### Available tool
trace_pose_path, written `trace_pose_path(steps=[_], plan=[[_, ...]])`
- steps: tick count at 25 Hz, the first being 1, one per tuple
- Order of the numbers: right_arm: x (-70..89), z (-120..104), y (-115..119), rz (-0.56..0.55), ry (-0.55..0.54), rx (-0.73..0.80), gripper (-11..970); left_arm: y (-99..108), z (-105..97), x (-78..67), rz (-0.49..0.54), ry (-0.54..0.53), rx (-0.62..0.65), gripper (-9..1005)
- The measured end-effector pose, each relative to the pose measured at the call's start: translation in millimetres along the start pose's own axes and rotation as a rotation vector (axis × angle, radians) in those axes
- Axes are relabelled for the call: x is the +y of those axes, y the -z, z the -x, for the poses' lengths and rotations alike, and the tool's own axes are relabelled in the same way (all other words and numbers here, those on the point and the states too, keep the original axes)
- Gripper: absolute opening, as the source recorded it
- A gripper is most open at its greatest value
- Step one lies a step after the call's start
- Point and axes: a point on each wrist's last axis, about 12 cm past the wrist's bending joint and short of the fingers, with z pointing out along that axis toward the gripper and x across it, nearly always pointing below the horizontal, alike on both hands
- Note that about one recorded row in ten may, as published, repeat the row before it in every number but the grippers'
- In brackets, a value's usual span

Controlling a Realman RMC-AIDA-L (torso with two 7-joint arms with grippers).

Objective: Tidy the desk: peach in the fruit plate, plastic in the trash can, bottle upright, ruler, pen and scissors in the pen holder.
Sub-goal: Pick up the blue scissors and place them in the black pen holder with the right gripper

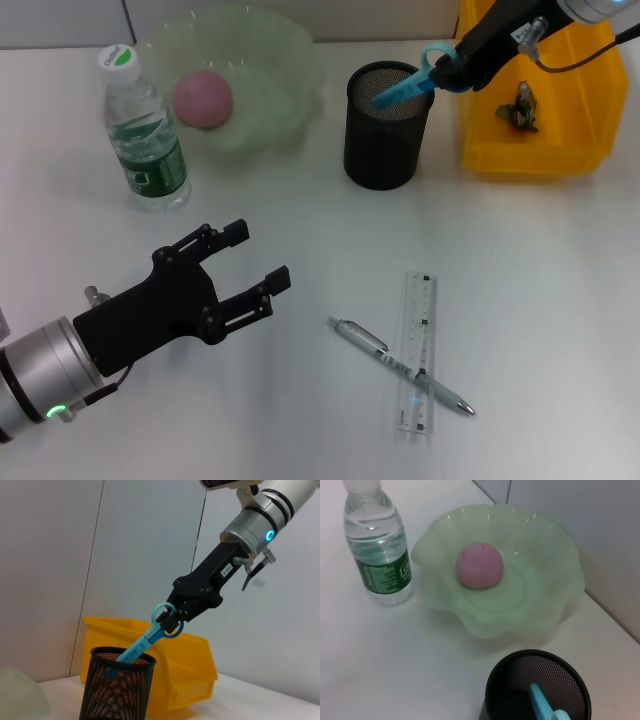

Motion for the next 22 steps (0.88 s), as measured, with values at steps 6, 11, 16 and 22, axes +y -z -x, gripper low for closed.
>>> trace_pose_path(steps=[6,11,16,22], plan=[[-0.9,0.6,-0.1,-0.008,-0.031,-0.005,131,0.0,0.0,0.0,0.000,0.000,0.000,799],[-1.2,0.5,-0.7,-0.010,-0.039,-0.007,181,0.2,0.1,-0.3,-0.001,0.000,-0.002,799],[2.8,1.0,-3.6,-0.001,-0.040,-0.010,232,0.8,-0.2,-0.9,-0.003,0.002,-0.003,800],[3.3,-0.4,-4.3,0.001,-0.043,-0.010,438,0.8,-0.4,-1.5,-0.007,0.002,-0.002,800]])
